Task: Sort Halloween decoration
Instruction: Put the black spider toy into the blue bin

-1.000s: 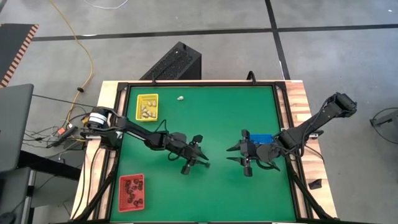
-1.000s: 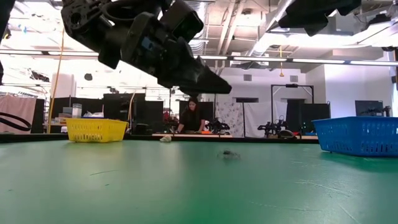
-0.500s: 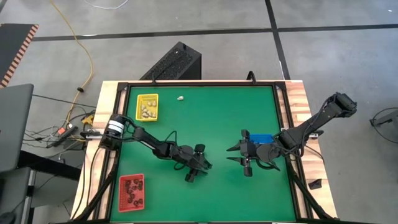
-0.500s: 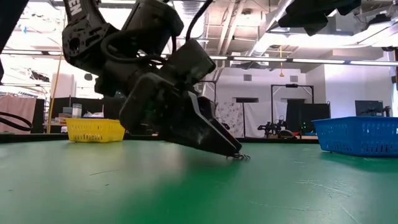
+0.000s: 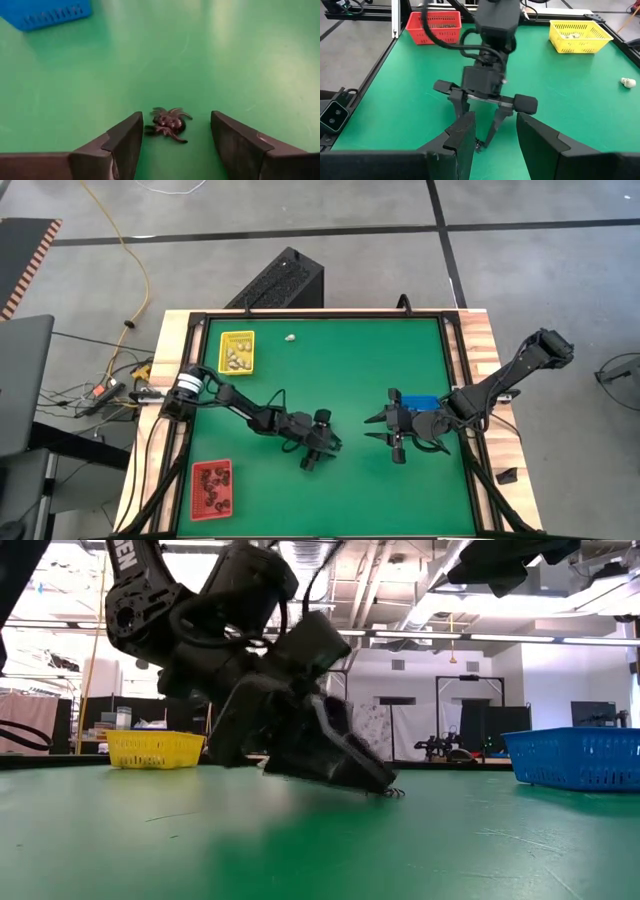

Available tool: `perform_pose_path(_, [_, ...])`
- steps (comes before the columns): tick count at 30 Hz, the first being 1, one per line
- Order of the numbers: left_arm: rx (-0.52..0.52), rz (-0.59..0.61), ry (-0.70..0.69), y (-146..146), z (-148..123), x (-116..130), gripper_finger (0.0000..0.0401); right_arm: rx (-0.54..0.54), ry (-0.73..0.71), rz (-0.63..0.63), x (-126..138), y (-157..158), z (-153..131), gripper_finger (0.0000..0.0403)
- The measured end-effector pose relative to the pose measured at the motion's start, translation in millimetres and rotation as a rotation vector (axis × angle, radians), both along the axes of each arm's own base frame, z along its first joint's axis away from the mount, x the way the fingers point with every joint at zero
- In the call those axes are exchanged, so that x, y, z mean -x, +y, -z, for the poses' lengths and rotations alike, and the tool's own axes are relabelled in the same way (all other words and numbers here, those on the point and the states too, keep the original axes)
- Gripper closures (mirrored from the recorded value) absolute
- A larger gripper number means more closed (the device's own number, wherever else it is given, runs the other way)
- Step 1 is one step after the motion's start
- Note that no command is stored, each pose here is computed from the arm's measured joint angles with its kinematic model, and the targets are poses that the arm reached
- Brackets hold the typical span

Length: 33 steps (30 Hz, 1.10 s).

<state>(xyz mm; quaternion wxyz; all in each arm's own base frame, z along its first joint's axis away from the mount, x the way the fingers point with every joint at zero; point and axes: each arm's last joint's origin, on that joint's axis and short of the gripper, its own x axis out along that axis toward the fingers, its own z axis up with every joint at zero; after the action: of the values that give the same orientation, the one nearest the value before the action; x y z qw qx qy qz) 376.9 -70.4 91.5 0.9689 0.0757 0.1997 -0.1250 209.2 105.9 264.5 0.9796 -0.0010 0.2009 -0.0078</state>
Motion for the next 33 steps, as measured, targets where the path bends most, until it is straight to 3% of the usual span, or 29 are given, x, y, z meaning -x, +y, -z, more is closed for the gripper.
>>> perform_pose_path(7, [0.055,0.001,0.061,5.5,5.6,0.7,0.018,-0.001,-0.001,0.0,0.0,0.0,-0.1,0.023])
perform_pose_path(22, [0.028,0.053,0.051,3.1,4.1,-1.5,0.0217,-0.018,-0.019,0.003,-0.7,0.4,-1.9,0.023])
perform_pose_path(33, [0.009,0.056,0.083,4.3,1.3,-8.2,0.0222,-0.017,-0.019,0.003,-0.8,0.4,-1.8,0.023])
